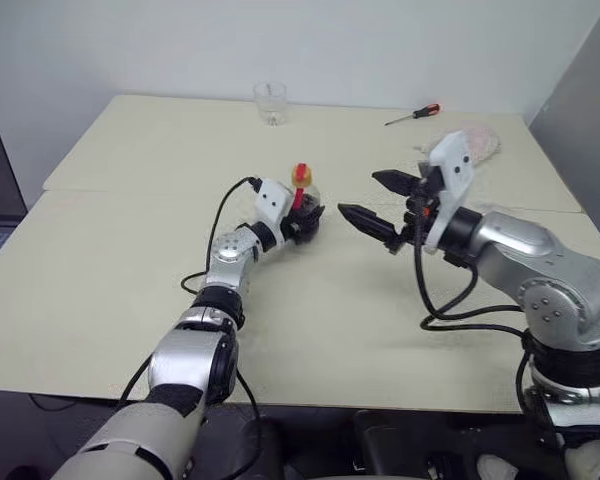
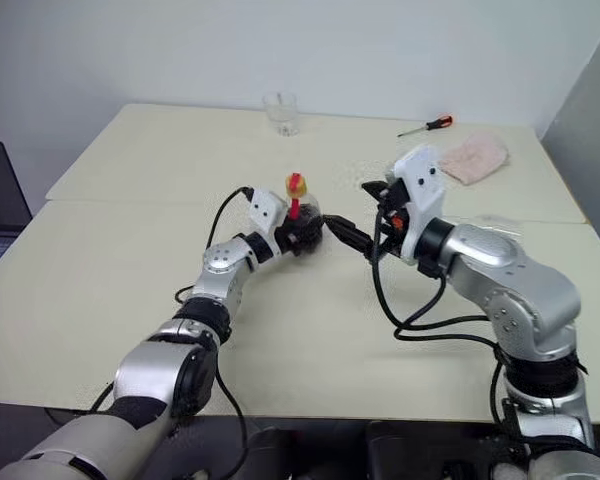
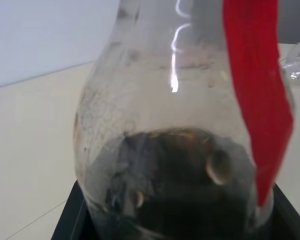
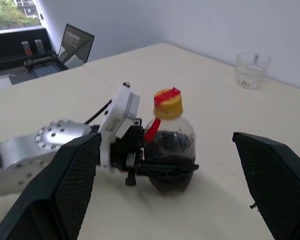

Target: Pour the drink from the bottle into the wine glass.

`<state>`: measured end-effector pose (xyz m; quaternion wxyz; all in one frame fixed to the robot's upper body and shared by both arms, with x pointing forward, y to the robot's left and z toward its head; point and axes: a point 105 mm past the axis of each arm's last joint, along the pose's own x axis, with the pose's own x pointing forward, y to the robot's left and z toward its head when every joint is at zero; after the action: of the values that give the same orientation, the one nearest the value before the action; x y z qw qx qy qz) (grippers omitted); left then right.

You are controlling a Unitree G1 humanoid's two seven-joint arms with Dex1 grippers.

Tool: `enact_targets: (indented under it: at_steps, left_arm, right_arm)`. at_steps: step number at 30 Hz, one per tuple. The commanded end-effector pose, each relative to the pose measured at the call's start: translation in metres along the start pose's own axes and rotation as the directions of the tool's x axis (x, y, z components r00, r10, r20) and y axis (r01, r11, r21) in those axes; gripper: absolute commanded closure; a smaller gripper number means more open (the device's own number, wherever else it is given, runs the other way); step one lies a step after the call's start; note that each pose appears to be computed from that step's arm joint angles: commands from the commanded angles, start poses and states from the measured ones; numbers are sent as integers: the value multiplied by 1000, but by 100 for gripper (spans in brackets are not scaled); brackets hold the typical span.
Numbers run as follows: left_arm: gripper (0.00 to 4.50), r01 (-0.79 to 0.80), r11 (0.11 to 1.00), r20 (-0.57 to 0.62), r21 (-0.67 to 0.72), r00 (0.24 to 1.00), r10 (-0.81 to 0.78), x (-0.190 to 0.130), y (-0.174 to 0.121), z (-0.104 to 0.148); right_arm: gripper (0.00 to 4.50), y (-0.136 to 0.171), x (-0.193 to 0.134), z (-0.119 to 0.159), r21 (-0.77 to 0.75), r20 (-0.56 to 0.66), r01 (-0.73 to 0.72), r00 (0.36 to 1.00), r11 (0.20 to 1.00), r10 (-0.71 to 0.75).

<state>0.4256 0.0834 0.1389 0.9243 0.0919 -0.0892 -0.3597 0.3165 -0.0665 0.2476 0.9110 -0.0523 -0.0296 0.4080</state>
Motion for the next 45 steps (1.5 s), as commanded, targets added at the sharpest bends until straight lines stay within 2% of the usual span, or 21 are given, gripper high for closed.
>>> enact_targets:
  at_steps: [1, 5, 8, 13, 20, 23, 25, 44, 45]
  left_arm:
    - [250, 28, 999, 65, 18, 997, -29, -11, -30, 20]
    - [256, 10, 996, 34, -83, 999, -7, -30, -55, 22]
    - [256, 14, 988, 2, -153, 1000, -14, -39, -75, 24]
    - [258, -22, 980, -47, -200, 999, 13, -40, -73, 33]
    - [266, 15, 987, -82, -159, 996, -28, -40, -76, 39]
    - [268, 44, 995, -98, -85, 994, -52, -40, -79, 40]
    - [268, 45, 995, -104, -84, 993, -54, -40, -79, 39]
    - [289, -3, 1000, -62, 12, 998, 4, -39, -73, 45]
    - [291, -4, 1000, -60, 12, 998, 5, -39, -73, 45]
  right_arm:
    - [0, -2, 6, 19, -30, 33, 41, 999, 999, -40]
    - [0, 1, 8, 24, -32, 35, 49, 998, 998, -48]
    - [0, 4, 10, 16, -33, -21, 40, 999, 999, -41]
    - [0, 14, 12, 14, 3, -43, -18, 999, 1000, 18]
    - [0, 22, 14, 8, 31, -79, -58, 995, 998, 60]
    - [0, 11, 18, 6, 36, -75, 10, 997, 999, -7]
    - [0, 9, 21, 8, 54, -59, 23, 998, 998, -20]
    - [0, 22, 34, 0, 171, -57, -3, 998, 985, 13]
    - [18, 22, 34, 1, 172, -57, -1, 998, 985, 11]
